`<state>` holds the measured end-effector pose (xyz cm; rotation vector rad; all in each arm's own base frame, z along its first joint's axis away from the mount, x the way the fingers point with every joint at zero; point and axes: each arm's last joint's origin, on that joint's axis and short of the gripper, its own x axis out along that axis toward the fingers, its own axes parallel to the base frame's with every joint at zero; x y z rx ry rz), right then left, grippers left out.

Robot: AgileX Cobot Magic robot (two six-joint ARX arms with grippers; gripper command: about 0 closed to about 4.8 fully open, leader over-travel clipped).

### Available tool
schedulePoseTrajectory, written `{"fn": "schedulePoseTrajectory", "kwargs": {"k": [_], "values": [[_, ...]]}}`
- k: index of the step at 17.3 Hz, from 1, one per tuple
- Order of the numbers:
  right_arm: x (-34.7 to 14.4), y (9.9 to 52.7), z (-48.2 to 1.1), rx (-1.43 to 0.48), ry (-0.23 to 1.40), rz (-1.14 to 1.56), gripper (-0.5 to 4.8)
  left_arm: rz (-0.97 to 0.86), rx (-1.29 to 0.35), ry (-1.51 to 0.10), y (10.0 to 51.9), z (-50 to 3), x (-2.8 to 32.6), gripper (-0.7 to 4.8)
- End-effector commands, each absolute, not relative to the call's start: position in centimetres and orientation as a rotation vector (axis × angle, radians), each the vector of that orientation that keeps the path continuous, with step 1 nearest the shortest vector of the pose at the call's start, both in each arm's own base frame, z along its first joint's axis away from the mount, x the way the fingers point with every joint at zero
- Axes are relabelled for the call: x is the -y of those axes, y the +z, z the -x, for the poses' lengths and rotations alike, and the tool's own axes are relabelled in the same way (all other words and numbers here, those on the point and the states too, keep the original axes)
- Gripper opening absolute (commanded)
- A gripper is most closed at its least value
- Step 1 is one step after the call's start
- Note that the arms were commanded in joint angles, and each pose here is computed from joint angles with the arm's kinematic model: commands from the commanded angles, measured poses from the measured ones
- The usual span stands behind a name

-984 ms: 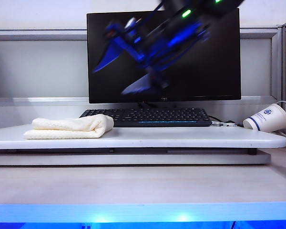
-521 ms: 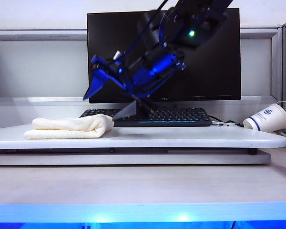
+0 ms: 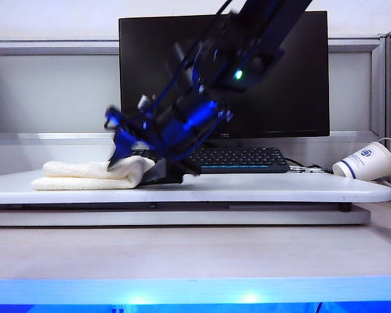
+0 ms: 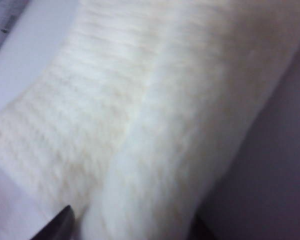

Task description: Wipe the tabletop with a clean cloth to remove dust and stains.

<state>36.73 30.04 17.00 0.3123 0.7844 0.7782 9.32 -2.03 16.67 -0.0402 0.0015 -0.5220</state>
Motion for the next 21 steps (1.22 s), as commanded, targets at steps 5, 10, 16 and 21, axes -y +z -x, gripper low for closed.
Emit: {"fn": "schedulePoseTrajectory", "kwargs": {"k": [5,10,16,21], "values": [[-31.4,15.5,-38.7,-0.765,0.701,-0.298,-0.06,0.041,0.010,-0.529,16.8,-9.3,2.0,-0.06],[-30.7,14.5,-38.3,-0.860,0.541,-0.259,-0.06,0.041,0.010,-0.528,16.8,-9.3,2.0,-0.06],[-29.6,13.5,-37.3,-1.009,0.402,-0.220,-0.06,0.041,0.010,-0.528,16.8,-9.3,2.0,-0.06],[-25.9,15.0,-35.6,-0.924,0.313,-0.236,-0.06,0.041,0.010,-0.528,16.8,-9.3,2.0,-0.06]]}}
